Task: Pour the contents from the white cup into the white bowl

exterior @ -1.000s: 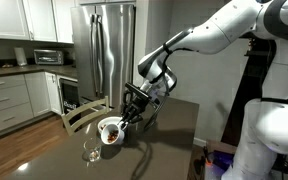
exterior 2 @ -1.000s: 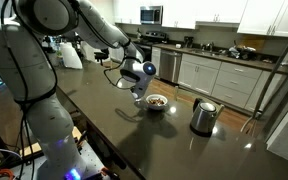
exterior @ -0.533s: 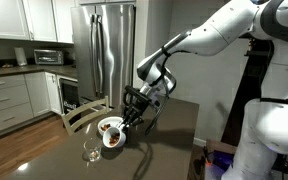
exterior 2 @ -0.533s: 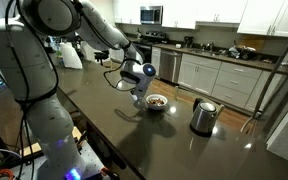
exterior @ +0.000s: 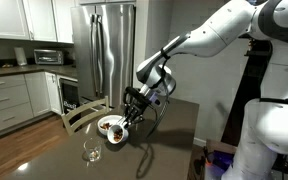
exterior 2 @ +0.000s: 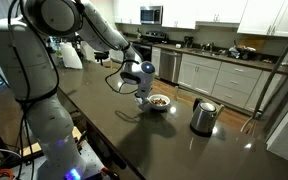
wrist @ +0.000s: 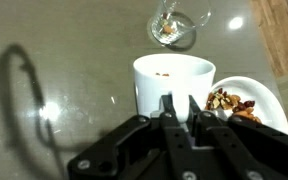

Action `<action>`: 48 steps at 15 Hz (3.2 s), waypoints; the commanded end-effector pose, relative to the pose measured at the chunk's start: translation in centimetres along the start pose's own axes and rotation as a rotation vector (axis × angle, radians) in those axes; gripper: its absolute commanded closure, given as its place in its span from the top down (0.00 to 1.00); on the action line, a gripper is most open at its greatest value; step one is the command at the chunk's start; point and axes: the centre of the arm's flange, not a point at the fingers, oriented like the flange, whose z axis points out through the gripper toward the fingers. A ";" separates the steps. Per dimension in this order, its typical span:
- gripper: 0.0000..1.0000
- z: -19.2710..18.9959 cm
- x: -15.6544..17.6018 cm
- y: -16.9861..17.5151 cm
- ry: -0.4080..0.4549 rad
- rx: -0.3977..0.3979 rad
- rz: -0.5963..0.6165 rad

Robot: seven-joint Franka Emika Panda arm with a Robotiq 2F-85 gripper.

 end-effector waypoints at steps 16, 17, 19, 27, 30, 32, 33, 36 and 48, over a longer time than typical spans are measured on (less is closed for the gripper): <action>0.04 -6.2 -3.1 -1.9 -0.047 0.059 0.177; 0.04 -6.5 -3.3 -2.1 -0.044 0.068 0.172; 0.04 -6.6 -3.5 -2.7 -0.006 0.085 0.142; 0.04 -5.0 -2.2 -4.2 0.060 0.120 0.048; 0.04 -4.6 -1.6 -5.1 0.067 0.128 0.040; 0.04 -4.2 -0.8 -5.9 0.084 0.141 0.034; 0.04 -4.0 -0.2 -6.3 0.100 0.153 0.029; 0.04 -3.7 1.4 -7.5 0.148 0.196 0.011; 0.04 -2.4 2.2 -9.3 0.278 0.252 -0.102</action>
